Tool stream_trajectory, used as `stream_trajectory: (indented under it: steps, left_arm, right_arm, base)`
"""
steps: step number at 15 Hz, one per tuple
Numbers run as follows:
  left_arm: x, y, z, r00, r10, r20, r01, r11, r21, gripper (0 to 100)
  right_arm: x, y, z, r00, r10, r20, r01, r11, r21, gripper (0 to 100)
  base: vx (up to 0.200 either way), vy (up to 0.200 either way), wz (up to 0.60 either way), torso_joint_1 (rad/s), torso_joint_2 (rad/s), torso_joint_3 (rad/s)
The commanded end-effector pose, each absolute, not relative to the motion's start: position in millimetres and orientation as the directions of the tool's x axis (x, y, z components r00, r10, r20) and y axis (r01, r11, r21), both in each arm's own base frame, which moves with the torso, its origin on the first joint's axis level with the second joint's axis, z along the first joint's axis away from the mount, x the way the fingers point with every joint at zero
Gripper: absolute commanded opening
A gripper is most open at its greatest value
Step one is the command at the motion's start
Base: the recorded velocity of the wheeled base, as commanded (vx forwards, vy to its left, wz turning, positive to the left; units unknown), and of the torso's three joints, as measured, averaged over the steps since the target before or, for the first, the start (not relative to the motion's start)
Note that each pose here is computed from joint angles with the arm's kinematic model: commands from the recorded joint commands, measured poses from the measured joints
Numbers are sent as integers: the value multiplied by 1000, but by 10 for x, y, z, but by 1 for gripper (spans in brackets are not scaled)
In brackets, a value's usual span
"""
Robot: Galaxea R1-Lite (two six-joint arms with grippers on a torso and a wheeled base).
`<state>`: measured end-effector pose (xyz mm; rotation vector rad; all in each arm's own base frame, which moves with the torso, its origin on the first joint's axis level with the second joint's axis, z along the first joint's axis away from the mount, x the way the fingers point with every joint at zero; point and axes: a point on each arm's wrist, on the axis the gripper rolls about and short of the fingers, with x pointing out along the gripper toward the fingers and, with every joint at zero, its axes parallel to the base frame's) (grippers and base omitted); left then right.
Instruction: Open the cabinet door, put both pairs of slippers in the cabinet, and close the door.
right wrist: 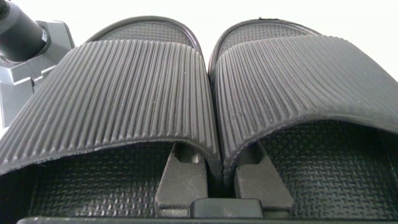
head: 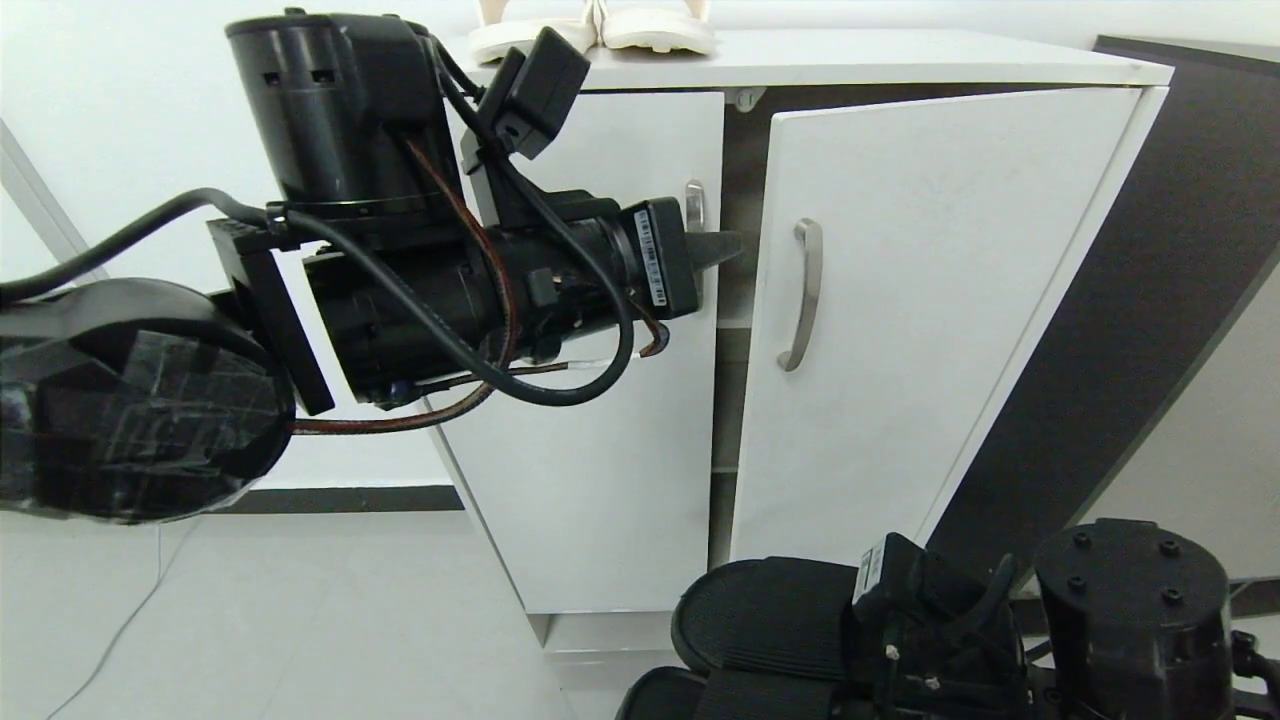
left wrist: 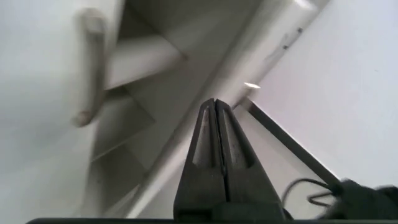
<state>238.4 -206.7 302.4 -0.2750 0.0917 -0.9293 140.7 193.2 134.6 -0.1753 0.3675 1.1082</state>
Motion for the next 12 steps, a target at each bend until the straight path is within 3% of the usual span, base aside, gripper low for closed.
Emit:
stream_trajectory:
  steps: [1, 11, 12]
  left_arm:
    - [2472, -2064, 2979, 611, -791, 28, 765, 581, -276, 0]
    - [2899, -2321, 3039, 622, -779, 79, 744, 557, -370, 0]
    - [2936, -2348, 3001, 629, -774, 72, 737, 564, -372, 0]
  right_arm:
    - [1404, 1935, 1342, 392, 840, -376, -898, 439, 44, 0]
    - [1290, 1962, 1245, 347, 842, -413, -921, 390, 22, 0]
    - [1260, 1980, 1238, 335, 846, -416, -926, 378, 24, 0]
  base:
    - [0, 0, 0, 0, 0, 0]
    - [0, 0, 0, 0, 0, 0]
    - [-200, 0, 0, 2, 2, 2]
